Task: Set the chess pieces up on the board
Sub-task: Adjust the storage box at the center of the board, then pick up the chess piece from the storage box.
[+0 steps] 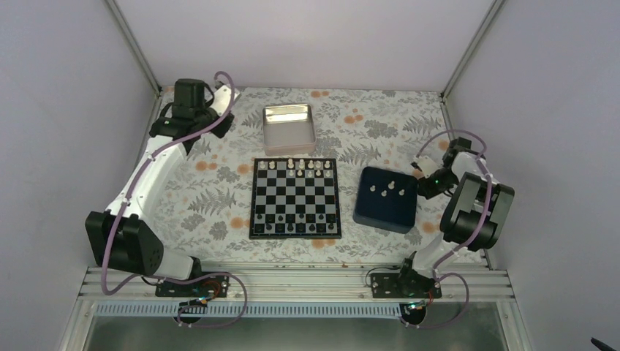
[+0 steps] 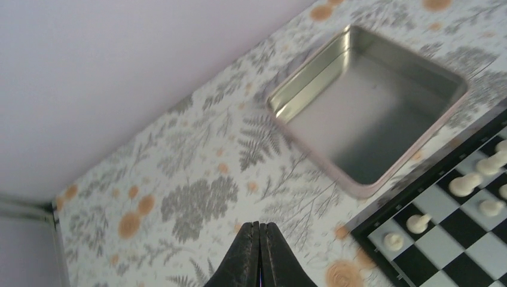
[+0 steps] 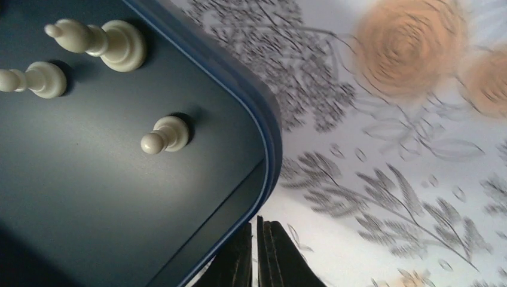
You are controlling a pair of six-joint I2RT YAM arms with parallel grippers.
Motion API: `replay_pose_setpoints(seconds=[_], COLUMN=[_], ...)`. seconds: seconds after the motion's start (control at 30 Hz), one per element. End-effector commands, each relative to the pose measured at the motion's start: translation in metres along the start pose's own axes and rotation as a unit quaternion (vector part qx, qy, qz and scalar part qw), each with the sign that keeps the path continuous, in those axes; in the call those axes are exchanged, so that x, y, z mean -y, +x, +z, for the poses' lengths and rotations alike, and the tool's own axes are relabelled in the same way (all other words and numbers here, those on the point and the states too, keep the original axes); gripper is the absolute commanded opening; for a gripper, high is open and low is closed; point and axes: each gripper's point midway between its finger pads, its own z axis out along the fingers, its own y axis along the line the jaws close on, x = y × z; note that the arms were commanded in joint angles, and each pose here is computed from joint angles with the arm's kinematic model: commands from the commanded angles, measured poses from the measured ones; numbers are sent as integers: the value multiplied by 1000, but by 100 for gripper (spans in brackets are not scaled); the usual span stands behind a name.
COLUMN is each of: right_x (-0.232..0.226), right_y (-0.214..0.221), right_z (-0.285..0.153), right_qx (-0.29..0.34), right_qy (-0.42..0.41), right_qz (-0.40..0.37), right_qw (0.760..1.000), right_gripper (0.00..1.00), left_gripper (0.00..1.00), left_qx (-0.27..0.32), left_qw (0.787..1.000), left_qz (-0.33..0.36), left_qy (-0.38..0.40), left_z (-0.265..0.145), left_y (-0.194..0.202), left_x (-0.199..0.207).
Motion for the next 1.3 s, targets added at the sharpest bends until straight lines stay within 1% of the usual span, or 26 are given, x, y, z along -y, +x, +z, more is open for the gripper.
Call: replay_pose_setpoints(seconds=[0.0, 0.17, 0.3, 0.43, 0.47, 0.5, 0.57, 0.63, 0.67, 0.7, 0.73, 0.83, 0.87, 0.9, 0.93, 1.13, 1.27], right_x=[-19, -31, -24, -18, -20, -24, -30, -44, -55, -69, -81, -111, -119, -123, -126, -130, -144], right_y=[-17, -32, -40, -51, -56, -58, -59, -63, -66, -70, -73, -84, -89, -93, -96, -108, -111], right_z=[12, 16, 14, -8, -19, -24, -31, -37, -39, -40, -42, -41, -39, -37, -34, 0, 23], right_qx=[14, 21, 22, 42, 53, 56, 48, 45, 45, 46, 47, 48, 48, 47, 47, 18, 0], right_qy=[-32, -40, -21, 4, 8, 8, 18, 23, 17, 11, 8, -2, -5, -7, -9, 1, -9], right_qz=[-5, -22, -25, -32, -37, -41, -48, -59, -70, -83, -97, -132, -142, -147, -150, -161, -175], right_qw=[999, 999, 999, 999, 998, 998, 998, 997, 996, 995, 994, 990, 989, 988, 988, 987, 985], right_gripper=[7, 7, 8, 10, 11, 12, 17, 24, 28, 32, 36, 47, 53, 59, 62, 63, 62], left_gripper=[2, 2, 3, 10, 14, 23, 45, 72, 84, 93, 100, 100, 100, 100, 100, 100, 100], left_qx=[33, 39, 45, 42, 43, 45, 45, 32, 25, 18, 14, 4, 2, 1, -1, -5, -5], left_qw=[999, 996, 994, 993, 992, 991, 991, 990, 989, 989, 989, 988, 987, 987, 987, 987, 987], left_qz=[-38, -76, -101, -112, -116, -121, -129, -139, -144, -148, -150, -156, -158, -158, -159, -160, -159], left_qy=[-10, -19, -16, -23, -22, -19, -7, 2, 5, 6, 6, 2, 1, 1, -2, -17, -24], left_z=[2, 4, 6, 7, 7, 6, 10, 17, 21, 25, 28, 33, 33, 34, 35, 33, 31], left_y=[13, 36, 52, 62, 64, 66, 70, 77, 81, 85, 87, 93, 94, 95, 97, 100, 101], left_x=[-27, -50, -58, -63, -64, -64, -61, -59, -60, -60, -60, -61, -61, -62, -62, -66, -68])
